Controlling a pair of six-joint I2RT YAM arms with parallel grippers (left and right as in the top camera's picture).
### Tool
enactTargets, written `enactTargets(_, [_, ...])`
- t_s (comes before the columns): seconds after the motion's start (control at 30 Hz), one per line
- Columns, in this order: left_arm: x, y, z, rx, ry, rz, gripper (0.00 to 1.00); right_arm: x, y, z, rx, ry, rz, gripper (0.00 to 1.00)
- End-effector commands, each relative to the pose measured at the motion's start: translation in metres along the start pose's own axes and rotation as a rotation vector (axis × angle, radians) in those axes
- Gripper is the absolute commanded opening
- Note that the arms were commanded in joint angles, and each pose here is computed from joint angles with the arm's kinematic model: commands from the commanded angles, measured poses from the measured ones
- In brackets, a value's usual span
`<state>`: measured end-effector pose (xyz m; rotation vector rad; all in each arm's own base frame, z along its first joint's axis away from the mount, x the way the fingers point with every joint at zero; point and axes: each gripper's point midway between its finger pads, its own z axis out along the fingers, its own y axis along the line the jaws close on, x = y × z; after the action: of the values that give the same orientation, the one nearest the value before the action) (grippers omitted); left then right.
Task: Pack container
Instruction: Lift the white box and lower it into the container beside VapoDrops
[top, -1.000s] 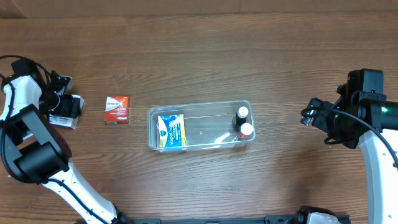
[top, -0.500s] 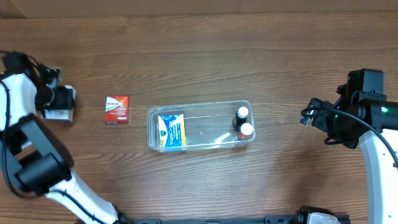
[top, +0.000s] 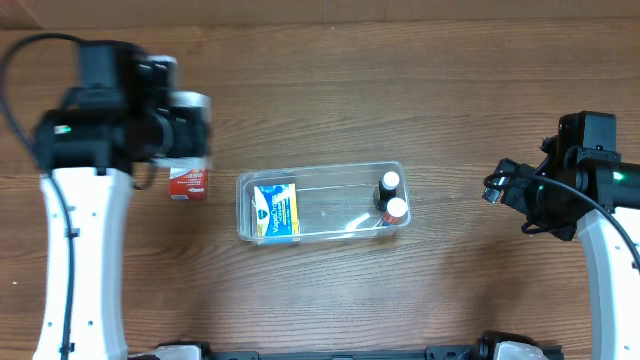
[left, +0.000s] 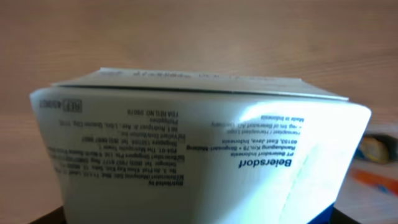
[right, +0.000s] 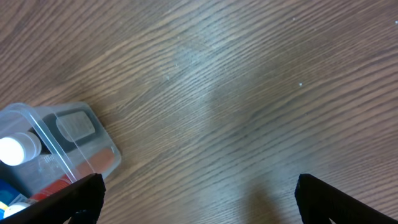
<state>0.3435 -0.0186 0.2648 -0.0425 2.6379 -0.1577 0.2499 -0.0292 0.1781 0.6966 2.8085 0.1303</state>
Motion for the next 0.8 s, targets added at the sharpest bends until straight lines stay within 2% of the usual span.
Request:
enactTargets(0.0, [0.027,-0.059,0.001,0.072,0.1,-0.16,0.58,0.003,0.002,-0.001,-0.016,0.008,0.0,1.0])
enactTargets(0.03, [0.037,-0.082,0.004,0.092,0.137,-0.15,0.58,0.003,0.002,-0.001,-0.016,0.009,0.0,1.0])
enactTargets(0.17, [0.053,-0.12,0.015,0.099,0.198,-0.18,0.65,0.004,0.002,-0.001,-0.016,0.01,0.0,1.0])
enactTargets(0.37, [0.077,-0.17,0.053,0.095,0.3,-0.139,0.65,0.004,0.003,-0.001,-0.02,0.013,0.0,1.0])
enactTargets(0.63, [0.122,-0.186,0.125,-0.024,0.511,-0.077,0.65,0.005,0.003,-0.001,-0.02,0.017,0.0,1.0])
enactTargets(0.77, [0.138,-0.183,0.14,-0.069,0.588,-0.094,0.62,0.005,0.003,-0.001,-0.019,0.017,0.0,1.0])
